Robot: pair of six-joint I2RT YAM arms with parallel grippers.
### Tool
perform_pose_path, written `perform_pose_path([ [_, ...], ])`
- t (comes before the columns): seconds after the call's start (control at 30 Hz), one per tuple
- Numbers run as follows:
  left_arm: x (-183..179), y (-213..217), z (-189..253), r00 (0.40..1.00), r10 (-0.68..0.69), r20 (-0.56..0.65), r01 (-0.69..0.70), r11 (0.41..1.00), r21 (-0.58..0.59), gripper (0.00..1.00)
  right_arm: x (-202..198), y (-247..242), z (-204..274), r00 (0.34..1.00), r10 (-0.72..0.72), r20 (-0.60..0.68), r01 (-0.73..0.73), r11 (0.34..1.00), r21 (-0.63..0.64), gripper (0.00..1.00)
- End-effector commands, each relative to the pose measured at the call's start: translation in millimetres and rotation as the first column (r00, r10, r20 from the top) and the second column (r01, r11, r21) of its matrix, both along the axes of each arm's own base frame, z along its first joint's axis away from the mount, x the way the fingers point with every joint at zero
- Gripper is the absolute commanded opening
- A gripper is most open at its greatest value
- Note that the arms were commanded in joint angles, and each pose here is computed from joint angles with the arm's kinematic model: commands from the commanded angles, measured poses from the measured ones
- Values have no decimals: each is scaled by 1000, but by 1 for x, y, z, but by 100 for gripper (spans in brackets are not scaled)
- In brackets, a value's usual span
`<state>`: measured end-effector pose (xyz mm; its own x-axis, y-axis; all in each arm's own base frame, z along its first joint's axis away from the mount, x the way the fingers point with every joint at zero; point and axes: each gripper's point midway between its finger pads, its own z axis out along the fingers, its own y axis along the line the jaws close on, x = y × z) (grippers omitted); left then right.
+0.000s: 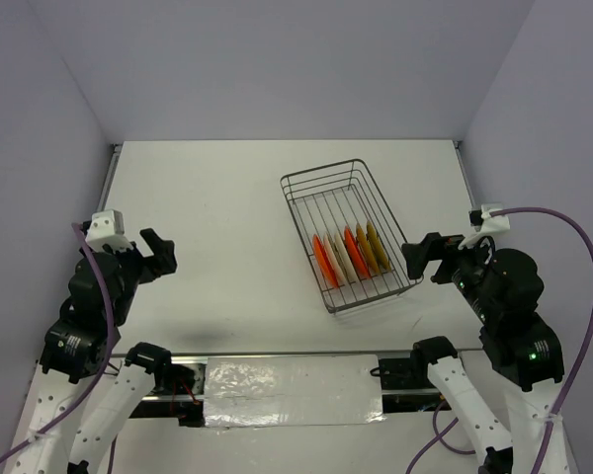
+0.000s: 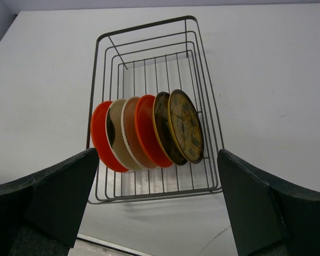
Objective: Unload the plates from the dish rack
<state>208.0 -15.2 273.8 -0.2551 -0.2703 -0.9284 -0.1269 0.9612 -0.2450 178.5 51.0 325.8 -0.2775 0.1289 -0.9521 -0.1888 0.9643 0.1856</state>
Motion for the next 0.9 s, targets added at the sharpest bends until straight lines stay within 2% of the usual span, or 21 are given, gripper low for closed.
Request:
perform_pose_path([
  [0.0,0,2,13,998,24,62,-22,999,-34,100,-4,3,22,998,24,62,-25,1000,5,100],
  [0.07,0,2,13,998,19,68,-17,999,-35,99,-5,9,29,994,62,88,-63,998,6,100],
  [0.2,2,-1,9,999,6,52,-5,999,-32,100,-1,41,48,964,221,149,-231,971,56,100],
  [0.23,3,-2,9,999,5,49,-4,999,-33,99,2,60,49,939,319,129,-331,940,84,100],
  [0.3,5,-3,7,999,4,34,-3,1000,-29,100,7,82,49,904,417,92,-426,892,153,100],
  [0.33,5,-3,5,1000,2,30,-1,1000,-27,100,22,92,42,891,450,48,-451,874,180,100],
  [0.4,6,-5,4,1000,-7,25,8,1000,-27,100,38,99,35,899,438,2,-431,883,187,100],
  [0.43,6,-6,4,1000,-11,23,11,1000,-26,99,62,95,19,929,363,-66,-349,923,164,97],
  [0.5,6,-7,4,1000,-15,23,15,1000,-27,99,75,116,-3,914,368,-173,-353,929,112,91],
  [0.53,7,-7,3,1000,-18,23,19,999,-26,100,83,117,-12,923,324,-207,-315,946,76,82],
  [0.6,7,-8,3,1000,-21,22,22,999,-26,100,88,134,-31,908,321,-270,-323,946,38,70],
  [0.63,7,-9,2,1000,-24,19,25,999,-25,100,90,136,-41,913,289,-288,-300,954,3,57],
  [0.7,7,-9,2,1000,-24,16,25,999,-24,100,95,140,-55,914,261,-311,-285,958,-32,45],
  [0.77,7,-11,2,999,-36,18,36,999,-24,99,93,147,-73,900,259,-349,-298,953,-60,38],
  [0.87,8,-13,1,999,-48,14,49,999,-22,100,91,148,-90,892,242,-383,-296,951,-88,37],
])
